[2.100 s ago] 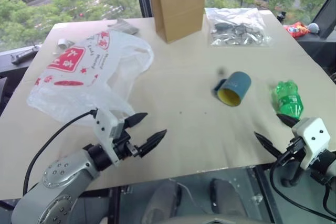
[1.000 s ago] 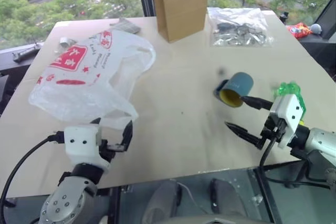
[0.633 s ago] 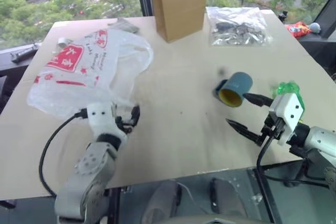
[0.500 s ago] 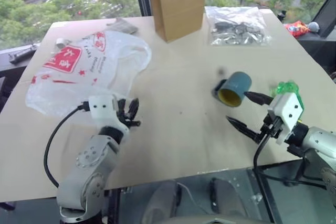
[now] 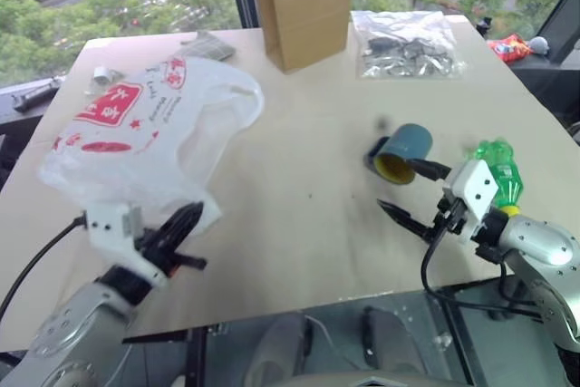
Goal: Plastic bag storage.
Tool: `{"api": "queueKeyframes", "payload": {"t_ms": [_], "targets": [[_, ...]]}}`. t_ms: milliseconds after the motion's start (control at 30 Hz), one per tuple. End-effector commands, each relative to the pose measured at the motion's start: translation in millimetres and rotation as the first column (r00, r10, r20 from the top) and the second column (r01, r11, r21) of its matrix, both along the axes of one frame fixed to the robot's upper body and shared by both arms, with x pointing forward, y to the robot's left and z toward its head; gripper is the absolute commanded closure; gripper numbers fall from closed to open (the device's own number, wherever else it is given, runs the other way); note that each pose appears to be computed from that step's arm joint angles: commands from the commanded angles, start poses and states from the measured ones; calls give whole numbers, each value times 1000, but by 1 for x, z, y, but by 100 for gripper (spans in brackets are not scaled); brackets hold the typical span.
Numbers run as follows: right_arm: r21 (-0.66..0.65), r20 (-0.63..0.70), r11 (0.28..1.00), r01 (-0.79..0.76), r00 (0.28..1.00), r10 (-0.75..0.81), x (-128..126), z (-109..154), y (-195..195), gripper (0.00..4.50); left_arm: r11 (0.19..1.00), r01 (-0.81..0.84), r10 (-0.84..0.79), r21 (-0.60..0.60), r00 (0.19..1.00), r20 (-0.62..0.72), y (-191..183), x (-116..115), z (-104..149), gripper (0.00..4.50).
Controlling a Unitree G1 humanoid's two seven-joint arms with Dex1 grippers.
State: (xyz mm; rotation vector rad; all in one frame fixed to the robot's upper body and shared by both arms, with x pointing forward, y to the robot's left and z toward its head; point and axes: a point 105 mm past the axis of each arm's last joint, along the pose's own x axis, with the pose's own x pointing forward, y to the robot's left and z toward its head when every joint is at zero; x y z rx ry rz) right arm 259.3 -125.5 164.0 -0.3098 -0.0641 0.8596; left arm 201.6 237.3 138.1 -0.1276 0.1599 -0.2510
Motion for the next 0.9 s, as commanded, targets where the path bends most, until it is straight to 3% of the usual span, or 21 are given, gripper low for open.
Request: {"api": "queueKeyframes", "payload": {"t_ms": [33, 200, 367, 500, 633, 767, 833, 900], "targets": [[6, 45, 999, -50, 998, 50, 0, 8, 6, 0, 995, -10, 4, 103, 998, 56, 17, -20, 14, 348], [36, 40, 994, -104, 994, 102, 1, 9, 14, 0, 990, 105, -102, 99, 994, -32, -4, -43, 9, 143], [81, 33, 978, -194, 981, 192, -6, 17, 21, 0, 981, 163, -165, 107, 986, 18, -21, -45, 27, 143], [92, 47, 962, -258, 966, 255, -14, 24, 25, 0, 971, 152, -181, 184, 972, 150, -42, -18, 55, 143], [63, 96, 922, -382, 922, 375, -36, 39, 33, 0, 919, -174, 124, 354, 979, 161, -28, 43, 61, 143], [30, 95, 907, -420, 904, 416, -43, 42, 33, 0, 882, -259, 237, 394, 966, 106, -25, 71, 60, 143], [9, 101, 909, -417, 905, 414, -42, 43, 32, 0, 819, -333, 320, 467, 941, 110, -19, 82, 61, 143], [-5, 115, 915, -404, 908, 402, -41, 47, 31, 0, 694, -434, 438, 575, 888, 142, -4, 92, 59, 143]]}}
